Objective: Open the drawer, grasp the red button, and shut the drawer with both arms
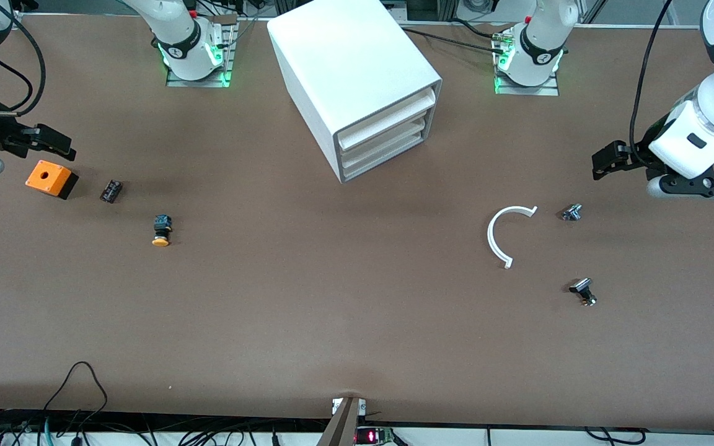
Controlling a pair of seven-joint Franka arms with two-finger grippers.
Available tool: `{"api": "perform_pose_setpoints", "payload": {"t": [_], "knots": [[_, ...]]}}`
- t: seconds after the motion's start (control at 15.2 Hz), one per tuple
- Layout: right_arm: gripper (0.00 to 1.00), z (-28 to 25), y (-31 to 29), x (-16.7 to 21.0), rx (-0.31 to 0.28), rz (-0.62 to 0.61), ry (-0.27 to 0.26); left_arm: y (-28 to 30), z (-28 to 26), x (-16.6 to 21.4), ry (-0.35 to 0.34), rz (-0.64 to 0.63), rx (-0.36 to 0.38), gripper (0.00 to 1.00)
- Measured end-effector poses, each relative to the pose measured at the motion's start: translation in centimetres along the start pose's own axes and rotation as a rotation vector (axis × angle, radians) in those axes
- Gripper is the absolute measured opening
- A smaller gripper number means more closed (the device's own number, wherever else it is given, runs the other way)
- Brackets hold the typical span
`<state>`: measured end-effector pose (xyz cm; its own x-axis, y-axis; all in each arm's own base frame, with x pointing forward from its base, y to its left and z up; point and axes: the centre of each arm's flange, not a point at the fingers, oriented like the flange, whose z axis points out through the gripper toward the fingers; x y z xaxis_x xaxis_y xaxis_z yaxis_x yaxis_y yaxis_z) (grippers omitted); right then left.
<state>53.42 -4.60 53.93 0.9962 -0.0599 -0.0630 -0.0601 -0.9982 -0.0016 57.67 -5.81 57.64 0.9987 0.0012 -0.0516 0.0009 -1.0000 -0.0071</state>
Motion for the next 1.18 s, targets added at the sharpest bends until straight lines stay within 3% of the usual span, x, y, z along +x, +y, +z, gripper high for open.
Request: {"api": "perform_pose_setpoints", "payload": {"t": [0.26,0.53,0.66,0.92,1.18], "knots": [[1.00,0.3,0.0,-0.5,0.003,-0.001,0.009,1.5,1.3,-0.1,-0.055,0.031,-0.002,1.00],[1.00,0.1,0.0,-0.6,0.003,-0.001,0.016,5.8,7.5,0.6,-0.192,0.107,-0.052,1.00],[1.00,0.1,-0.1,-0.6,0.003,-0.003,0.016,8.3,12.0,0.5,-0.293,0.122,-0.148,1.00],[1.00,0.1,-2.8,-0.6,-0.002,-0.055,0.016,11.7,22.2,-0.8,-0.423,0.026,-0.436,1.00],[1.00,0.2,-8.8,-1.2,-0.017,-0.157,0.006,16.9,28.9,-4.5,-0.526,0.069,-0.607,1.00]]}}
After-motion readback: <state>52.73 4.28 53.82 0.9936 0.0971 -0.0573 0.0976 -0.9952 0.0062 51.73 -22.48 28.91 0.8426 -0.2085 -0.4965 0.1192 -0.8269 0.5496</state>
